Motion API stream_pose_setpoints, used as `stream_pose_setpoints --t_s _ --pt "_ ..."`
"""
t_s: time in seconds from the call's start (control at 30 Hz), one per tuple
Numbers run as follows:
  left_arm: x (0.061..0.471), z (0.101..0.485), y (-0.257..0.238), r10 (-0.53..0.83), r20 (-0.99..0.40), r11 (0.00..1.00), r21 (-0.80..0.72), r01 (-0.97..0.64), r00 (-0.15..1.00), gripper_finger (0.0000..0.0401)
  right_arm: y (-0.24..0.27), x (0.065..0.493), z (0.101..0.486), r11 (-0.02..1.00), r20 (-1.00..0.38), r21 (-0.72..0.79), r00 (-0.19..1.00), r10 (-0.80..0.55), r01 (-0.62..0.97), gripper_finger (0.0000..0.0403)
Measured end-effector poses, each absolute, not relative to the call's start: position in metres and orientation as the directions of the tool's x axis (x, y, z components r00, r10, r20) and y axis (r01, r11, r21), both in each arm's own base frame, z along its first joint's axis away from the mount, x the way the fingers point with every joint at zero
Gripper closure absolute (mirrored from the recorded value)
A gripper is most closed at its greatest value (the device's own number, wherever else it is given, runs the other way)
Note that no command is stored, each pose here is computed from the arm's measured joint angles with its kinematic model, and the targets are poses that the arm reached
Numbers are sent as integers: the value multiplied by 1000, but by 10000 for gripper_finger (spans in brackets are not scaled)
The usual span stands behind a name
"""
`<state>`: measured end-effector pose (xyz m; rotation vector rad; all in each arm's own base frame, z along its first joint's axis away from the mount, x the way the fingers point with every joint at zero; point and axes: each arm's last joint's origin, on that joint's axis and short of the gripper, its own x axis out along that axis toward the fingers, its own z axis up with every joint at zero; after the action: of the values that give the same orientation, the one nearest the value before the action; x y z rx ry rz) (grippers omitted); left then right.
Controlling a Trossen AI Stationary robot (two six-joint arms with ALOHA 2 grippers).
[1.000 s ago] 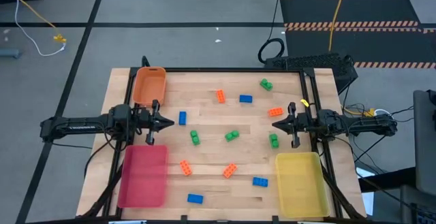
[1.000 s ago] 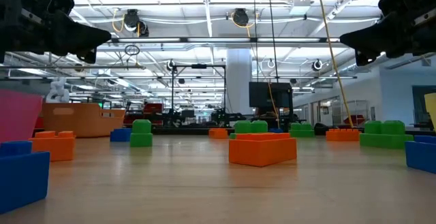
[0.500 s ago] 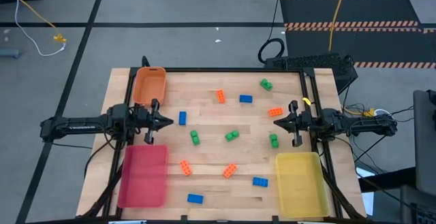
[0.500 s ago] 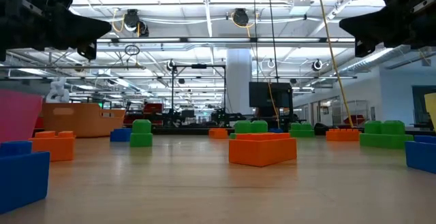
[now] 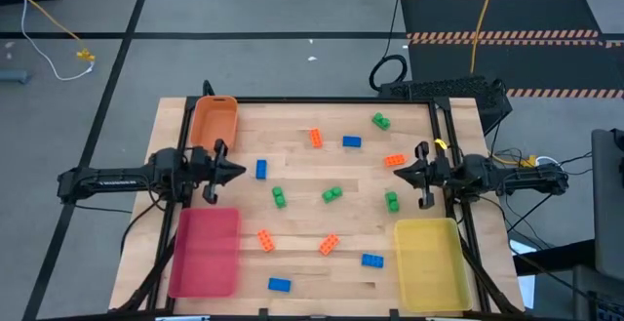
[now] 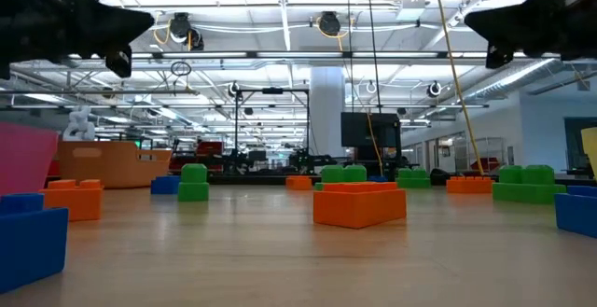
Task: Sort & place blocks by color
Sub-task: Put the blue game piece into the red bin
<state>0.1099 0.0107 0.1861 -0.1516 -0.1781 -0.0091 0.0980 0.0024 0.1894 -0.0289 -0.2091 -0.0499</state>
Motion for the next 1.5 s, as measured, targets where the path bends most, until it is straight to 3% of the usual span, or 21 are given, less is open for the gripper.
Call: stream_pose_setpoints --t_s 0.2,0.5,0.67,0.87,1.03,1.13,1.27,1.5 --pt "113 176 17 199 46 960 -211 -185 979 362 -1 97 194 976 251 -98 954 -165 195 375" --pt "135 219 24 324 -321 897 -194 -397 890 238 -10 99 189 851 168 -183 869 -466 492 235" --pt "164 249 29 356 -510 850 -171 -498 783 199 -14 100 213 739 155 -212 768 -621 640 181" --pt "200 257 44 369 -720 745 -150 -650 588 189 -17 108 251 597 126 -233 633 -764 767 178" --pt "221 244 50 313 -855 716 -74 -695 413 189 -18 121 257 535 76 -285 576 -814 795 177" --pt "230 235 52 291 -901 687 -37 -726 322 189 -18 129 251 496 48 -404 559 -828 769 171" --pt "243 227 54 278 -916 664 -36 -747 291 189 -19 134 244 448 29 -567 560 -828 691 172" --pt "253 199 56 248 -956 602 26 -798 157 183 -19 133 249 436 92 -516 553 -828 738 178"
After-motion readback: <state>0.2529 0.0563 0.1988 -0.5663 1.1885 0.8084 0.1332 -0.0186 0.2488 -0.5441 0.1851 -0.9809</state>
